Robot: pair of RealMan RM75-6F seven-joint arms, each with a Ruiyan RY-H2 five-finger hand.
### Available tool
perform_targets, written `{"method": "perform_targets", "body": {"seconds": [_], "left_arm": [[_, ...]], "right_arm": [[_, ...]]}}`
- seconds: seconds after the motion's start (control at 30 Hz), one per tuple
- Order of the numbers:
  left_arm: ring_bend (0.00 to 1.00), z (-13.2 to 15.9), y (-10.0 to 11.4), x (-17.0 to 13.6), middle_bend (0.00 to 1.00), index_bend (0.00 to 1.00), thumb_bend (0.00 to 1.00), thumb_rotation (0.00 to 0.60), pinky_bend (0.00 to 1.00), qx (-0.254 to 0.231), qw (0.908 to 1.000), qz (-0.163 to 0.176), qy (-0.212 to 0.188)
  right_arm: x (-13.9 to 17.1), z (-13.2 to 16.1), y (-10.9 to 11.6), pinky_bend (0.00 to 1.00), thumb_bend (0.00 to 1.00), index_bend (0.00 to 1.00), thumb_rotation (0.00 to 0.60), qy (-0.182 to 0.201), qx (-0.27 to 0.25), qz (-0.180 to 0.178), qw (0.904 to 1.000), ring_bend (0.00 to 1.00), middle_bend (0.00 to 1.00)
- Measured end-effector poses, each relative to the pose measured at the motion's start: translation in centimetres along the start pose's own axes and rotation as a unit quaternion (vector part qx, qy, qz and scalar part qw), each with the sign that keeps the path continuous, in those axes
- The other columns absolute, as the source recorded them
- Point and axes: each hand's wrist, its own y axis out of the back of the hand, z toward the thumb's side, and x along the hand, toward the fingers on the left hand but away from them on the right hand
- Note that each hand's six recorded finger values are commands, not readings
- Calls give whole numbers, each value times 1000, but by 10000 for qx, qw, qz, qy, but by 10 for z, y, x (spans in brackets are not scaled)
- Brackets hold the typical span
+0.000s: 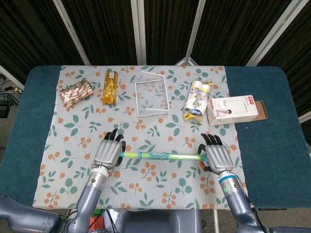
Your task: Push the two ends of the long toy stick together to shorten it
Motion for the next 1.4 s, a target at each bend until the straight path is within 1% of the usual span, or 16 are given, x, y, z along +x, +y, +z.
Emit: {"method": "perform_targets", "body": {"seconds": [0.1,0.13,0.17,0.2,0.23,0.27,0.33,0.37,0.47,0.7,0.9,1.0,1.2,1.27,1.3,1.4], "left_arm": [[23,3,-1,0,203,584,490,600,126,-34,10000,1,-19],[23,4,-1,0,195,569,483,600,126,-26,10000,-1,-32],[23,4,-2,0,180,540,461,600,126,-14,10000,0,-41],[23,5,-1,-1,162,506,432,600,126,-9,10000,4,-51],[22,4,-1,-1,137,458,386,600,125,-2,10000,4,-62],[20,4,-1,-2,114,410,339,600,123,2,10000,-3,-66],[16,2,-1,-3,85,337,275,600,117,9,10000,-20,-65],[14,1,0,-3,78,312,259,600,114,6,10000,-26,-64],[13,-2,1,-5,63,250,235,600,110,-50,10000,-38,-64],[11,-5,6,-14,62,243,233,600,110,-150,9997,-4,-191],[11,-18,15,-27,64,243,233,600,110,-133,9992,189,-324],[11,-35,20,-35,76,246,233,600,110,-101,9991,282,-295],[11,-88,28,-60,82,245,234,600,110,91,9996,272,-1],[6,-107,32,-73,64,211,234,600,98,159,9993,320,71],[3,-115,33,-79,47,172,229,600,87,181,9992,339,101],[0,-143,34,-105,5,50,150,600,41,178,9989,369,218]], "right_arm": [[0,0,0,0,401,666,600,13,-11,1,10000,0,97],[0,0,0,0,401,644,600,21,-9,-7,10000,0,96],[1,0,0,0,401,584,600,24,0,-12,10000,0,96],[1,-1,0,0,401,516,600,24,5,-9,10000,0,90],[1,-1,0,0,401,357,600,23,4,2,10000,0,63],[1,-2,0,0,401,229,600,25,-2,9,10000,0,39],[1,-3,1,0,401,50,600,31,-20,13,10000,0,2],[1,-4,1,0,402,6,600,39,-35,8,10000,0,0],[2,-6,2,0,401,0,600,63,-42,-32,10000,0,0],[4,-14,3,0,401,0,600,9,48,-27,10000,0,0],[8,-29,7,0,402,0,600,-104,73,-96,9999,0,0],[13,-43,10,0,402,0,600,-209,13,-112,9997,0,0],[37,-77,18,0,402,0,600,-386,-48,-21,9992,0,0],[46,-86,21,0,402,0,600,-382,-41,-34,9993,0,0],[50,-89,22,0,402,0,600,-366,-54,-43,9993,0,0],[67,-99,23,0,401,0,600,-312,-115,-114,9994,0,0]]}}
